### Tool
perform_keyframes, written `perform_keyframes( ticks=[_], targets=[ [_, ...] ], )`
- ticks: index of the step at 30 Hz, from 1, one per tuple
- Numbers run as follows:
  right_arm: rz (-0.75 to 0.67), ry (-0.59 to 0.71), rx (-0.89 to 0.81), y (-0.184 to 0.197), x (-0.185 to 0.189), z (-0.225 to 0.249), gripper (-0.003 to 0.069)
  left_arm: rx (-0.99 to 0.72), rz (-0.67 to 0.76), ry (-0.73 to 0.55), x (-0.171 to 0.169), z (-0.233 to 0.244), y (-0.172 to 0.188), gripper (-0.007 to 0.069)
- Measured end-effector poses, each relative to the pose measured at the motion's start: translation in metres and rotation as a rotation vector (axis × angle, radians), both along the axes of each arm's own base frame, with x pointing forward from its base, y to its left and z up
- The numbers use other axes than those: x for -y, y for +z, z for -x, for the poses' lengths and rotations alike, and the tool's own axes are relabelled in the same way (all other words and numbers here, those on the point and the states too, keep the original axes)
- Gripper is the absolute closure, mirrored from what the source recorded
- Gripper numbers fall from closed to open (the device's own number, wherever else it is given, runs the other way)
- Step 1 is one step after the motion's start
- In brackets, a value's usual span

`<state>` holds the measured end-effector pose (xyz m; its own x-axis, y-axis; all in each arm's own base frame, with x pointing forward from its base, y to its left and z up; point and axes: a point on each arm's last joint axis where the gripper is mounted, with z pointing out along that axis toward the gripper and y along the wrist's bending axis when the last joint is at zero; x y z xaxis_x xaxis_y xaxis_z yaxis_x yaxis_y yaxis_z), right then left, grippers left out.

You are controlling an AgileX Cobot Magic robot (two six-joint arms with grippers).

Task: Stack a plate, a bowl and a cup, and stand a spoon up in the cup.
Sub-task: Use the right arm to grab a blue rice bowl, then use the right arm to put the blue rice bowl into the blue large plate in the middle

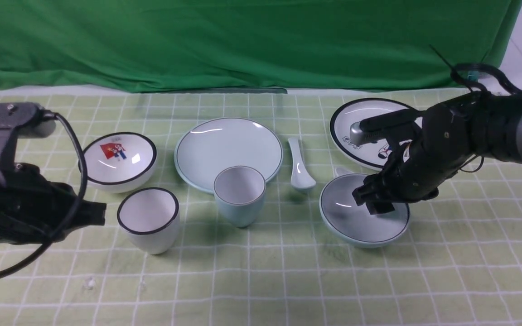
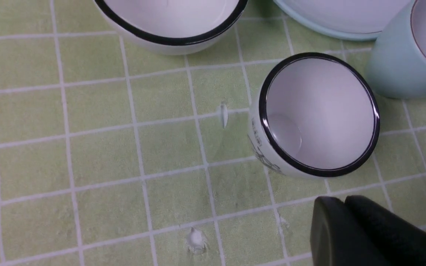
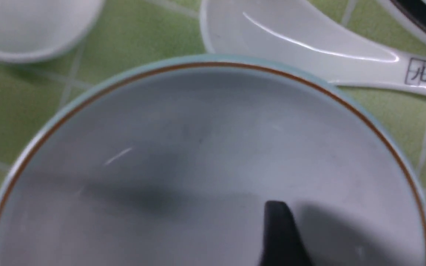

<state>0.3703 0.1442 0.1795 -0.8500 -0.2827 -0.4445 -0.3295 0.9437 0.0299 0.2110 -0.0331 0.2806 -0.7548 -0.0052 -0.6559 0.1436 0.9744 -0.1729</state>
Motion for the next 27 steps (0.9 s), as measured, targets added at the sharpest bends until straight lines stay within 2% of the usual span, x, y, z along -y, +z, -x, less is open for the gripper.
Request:
perform_keyframes(
  ticks=[2, 3, 5, 11, 16, 19, 24, 27],
  targets=[
    [0.006, 0.009, 0.001, 0.002, 0.000, -0.001, 0.0360, 0.009, 0.001, 0.003, 0.000, -0.001, 0.001, 0.0634],
    [0.009, 0.020, 0.004, 0.009, -0.001, -0.004, 0.0509, 0.022, 0.002, 0.006, 0.000, -0.002, 0.001, 0.0634],
    [0.004, 0.023, 0.000, 0.023, -0.002, -0.006, 0.0580, 0.039, 0.001, 0.010, -0.001, -0.003, 0.002, 0.0634],
    [-0.051, 0.080, 0.101, 0.078, -0.013, -0.023, 0.0589, 0.081, 0.027, 0.032, 0.000, -0.006, 0.006, 0.0634],
    [-0.266, 0.186, 0.227, 0.123, -0.050, -0.047, 0.0589, 0.091, 0.072, 0.051, 0.001, -0.007, 0.007, 0.0634],
    [-0.320, 0.228, 0.267, 0.123, -0.077, -0.064, 0.0589, 0.097, 0.076, 0.055, 0.001, -0.007, 0.008, 0.0634],
    [-0.353, 0.265, 0.272, 0.089, -0.120, -0.094, 0.0589, 0.106, 0.076, 0.054, 0.002, -0.008, 0.008, 0.0634],
    [-0.357, 0.263, 0.241, 0.073, -0.133, -0.100, 0.0589, 0.107, 0.081, 0.054, 0.003, -0.008, 0.009, 0.0634]
  ],
)
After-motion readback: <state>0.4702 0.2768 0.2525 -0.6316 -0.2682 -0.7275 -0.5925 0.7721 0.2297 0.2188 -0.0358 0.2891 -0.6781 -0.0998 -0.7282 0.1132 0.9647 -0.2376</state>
